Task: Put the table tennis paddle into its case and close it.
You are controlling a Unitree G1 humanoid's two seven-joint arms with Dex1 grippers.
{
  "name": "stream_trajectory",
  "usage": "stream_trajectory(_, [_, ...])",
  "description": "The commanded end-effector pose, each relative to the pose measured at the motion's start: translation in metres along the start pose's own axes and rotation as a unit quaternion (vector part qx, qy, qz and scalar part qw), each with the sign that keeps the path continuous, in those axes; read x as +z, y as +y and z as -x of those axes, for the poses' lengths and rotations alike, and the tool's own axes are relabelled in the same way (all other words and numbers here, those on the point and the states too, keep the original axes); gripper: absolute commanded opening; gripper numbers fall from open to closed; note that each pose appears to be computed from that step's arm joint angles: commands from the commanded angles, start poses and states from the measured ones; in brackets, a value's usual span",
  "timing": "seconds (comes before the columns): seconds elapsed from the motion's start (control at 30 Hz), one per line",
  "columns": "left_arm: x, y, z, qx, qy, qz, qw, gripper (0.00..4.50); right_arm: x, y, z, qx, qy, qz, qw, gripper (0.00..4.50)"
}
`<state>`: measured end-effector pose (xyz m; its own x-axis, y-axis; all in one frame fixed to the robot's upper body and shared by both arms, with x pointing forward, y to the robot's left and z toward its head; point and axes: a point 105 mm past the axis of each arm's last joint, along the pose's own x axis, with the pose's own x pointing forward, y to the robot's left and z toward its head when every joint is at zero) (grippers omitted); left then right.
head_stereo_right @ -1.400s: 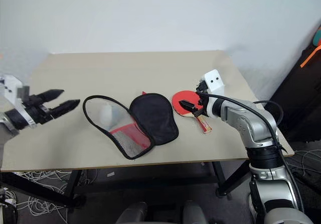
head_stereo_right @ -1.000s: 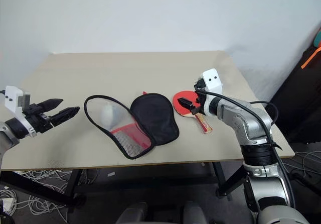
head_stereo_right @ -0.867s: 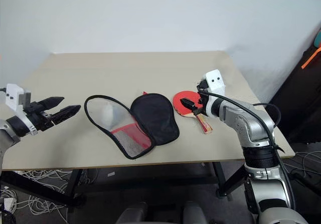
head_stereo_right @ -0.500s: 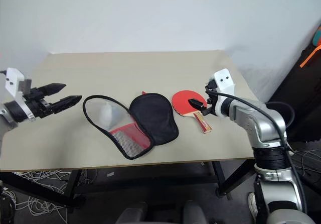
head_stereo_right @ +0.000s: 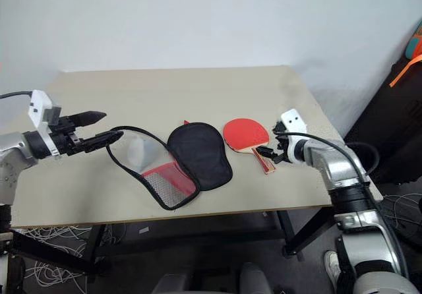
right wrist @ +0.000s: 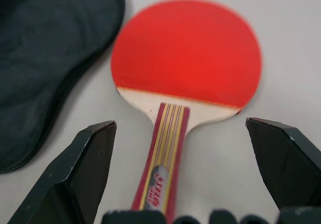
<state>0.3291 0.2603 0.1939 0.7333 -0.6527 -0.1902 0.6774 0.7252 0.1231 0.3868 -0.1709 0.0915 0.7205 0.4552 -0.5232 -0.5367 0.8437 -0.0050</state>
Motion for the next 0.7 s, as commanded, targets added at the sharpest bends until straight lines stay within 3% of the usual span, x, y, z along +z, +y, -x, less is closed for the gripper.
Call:
stream_trajectory(0.03, [0.021, 0.0, -0.003, -0.004, -0.025, -0.023, 0.999, 4.48, 0.013, -0.006, -0.006, -0.037, -0.019, -0.014, 0.999, 4.5])
stream_trajectory(0.43, [0.019, -0.004, -0.006, -0.015, -0.027, -0.018, 0.999, 4.48, -0.01, 0.0, -0.032, -0.073, 0.014, -0.052, 0.996, 4.5])
stream_trajectory(0.53, [0.016, -0.006, -0.006, -0.014, -0.028, -0.017, 0.999, 4.5, -0.014, -0.002, -0.033, -0.083, 0.019, -0.059, 0.995, 3.88])
stream_trajectory(0.7, [0.014, -0.007, -0.005, -0.009, -0.03, -0.014, 0.999, 4.5, -0.013, -0.003, -0.036, -0.098, 0.016, -0.071, 0.992, 2.13])
